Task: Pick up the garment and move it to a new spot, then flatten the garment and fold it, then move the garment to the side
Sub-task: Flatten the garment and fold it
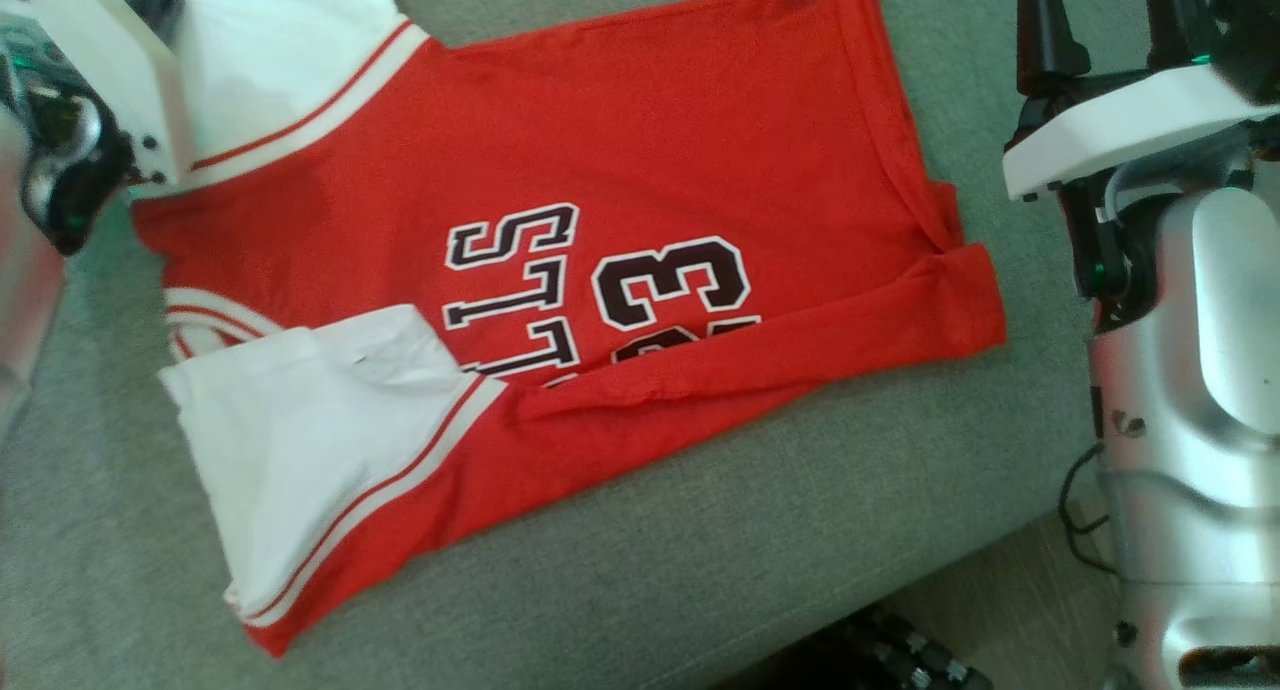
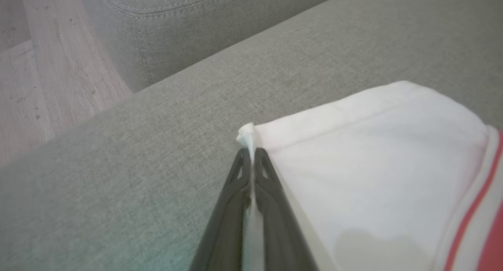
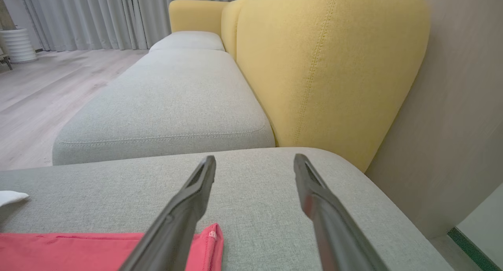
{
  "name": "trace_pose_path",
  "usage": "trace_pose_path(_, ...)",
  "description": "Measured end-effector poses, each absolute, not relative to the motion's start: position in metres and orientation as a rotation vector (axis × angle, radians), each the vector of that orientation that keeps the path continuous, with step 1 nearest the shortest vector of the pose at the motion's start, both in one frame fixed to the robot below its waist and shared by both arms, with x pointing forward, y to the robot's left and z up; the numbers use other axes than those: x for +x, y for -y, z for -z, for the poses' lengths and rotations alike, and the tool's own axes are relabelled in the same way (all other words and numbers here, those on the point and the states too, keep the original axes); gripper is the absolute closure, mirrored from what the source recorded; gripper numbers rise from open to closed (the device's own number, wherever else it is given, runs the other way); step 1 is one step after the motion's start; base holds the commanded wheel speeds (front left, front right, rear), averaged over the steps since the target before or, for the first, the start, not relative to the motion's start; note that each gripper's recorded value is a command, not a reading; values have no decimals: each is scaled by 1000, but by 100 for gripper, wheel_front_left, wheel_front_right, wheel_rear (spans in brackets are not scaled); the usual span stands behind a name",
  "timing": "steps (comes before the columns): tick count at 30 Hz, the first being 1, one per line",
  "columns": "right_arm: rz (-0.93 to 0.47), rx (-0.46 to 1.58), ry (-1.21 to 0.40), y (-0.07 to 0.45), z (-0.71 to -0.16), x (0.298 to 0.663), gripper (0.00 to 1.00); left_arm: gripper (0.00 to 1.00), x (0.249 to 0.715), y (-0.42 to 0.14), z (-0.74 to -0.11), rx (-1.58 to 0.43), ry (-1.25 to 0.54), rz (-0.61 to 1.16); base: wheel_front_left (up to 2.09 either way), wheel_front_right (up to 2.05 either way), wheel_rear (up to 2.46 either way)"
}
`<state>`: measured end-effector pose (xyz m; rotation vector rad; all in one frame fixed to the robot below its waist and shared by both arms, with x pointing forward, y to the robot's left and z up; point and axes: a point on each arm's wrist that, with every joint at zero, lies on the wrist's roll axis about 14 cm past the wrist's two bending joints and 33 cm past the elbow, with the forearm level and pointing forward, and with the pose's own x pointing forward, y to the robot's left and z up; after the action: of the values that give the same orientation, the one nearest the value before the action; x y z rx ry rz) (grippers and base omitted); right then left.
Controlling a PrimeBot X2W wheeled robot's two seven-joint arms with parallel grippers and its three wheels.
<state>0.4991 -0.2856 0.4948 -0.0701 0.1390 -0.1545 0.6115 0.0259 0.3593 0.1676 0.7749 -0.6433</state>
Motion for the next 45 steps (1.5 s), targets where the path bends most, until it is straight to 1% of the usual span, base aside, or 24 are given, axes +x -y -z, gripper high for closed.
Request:
trace_pose_path(3, 134, -83, -149, 282, -495, 500, 0, 100, 611, -27, -372, 154, -698, 642, 0, 0, 0)
trace_pose_path(6, 106, -93, -190, 279, -489, 500, 0, 100, 613, -22, -400, 114, -569, 646, 0, 0, 0)
trace_pose_path(9, 70, -127, -267, 277, -475, 500, 0, 100, 608, -16, -429, 92, -453, 664, 0, 0, 0)
trace_pose_path(13, 33, -146, -395, 275, -447, 498, 0, 100, 590, -20, -451, 91, -363, 678, 0, 0, 0)
trace_pose_path(18, 1, -137, -514, 268, -424, 506, 0, 100, 565, -35, -467, 111, -307, 677, 0, 0, 0)
trace_pose_path(23, -30, -117, -586, 254, -411, 524, 0, 100, 548, -46, -482, 117, -266, 676, 0, 0, 0)
trace_pose_path(27, -50, -119, -650, 246, -393, 531, 0, 100, 536, -47, -480, 119, -275, 693, 0, 0, 0)
trace_pose_path(32, -69, -113, -732, 237, -368, 531, 0, 100, 532, -48, -475, 114, -290, 694, 0, 0, 0)
trace_pose_path(37, -59, -117, -752, 242, -366, 533, 0, 100, 531, -52, -473, 122, -295, 689, 0, 0, 0)
trace_pose_path(38, -57, -115, -757, 242, -366, 532, 4, 100, 531, -53, -472, 124, -298, 688, 0, 0, 0)
trace_pose_path(39, -54, -112, -756, 243, -366, 531, 53, 100, 530, -54, -471, 126, -301, 686, 0, 0, 0)
trace_pose_path(40, -52, -109, -756, 244, -366, 530, 100, 100, 530, -55, -470, 129, -304, 682, 0, 0, 0)
trace_pose_path(45, -44, -91, -728, 247, -370, 531, 100, 100, 534, -60, -468, 138, -310, 665, 0, 0, 0)
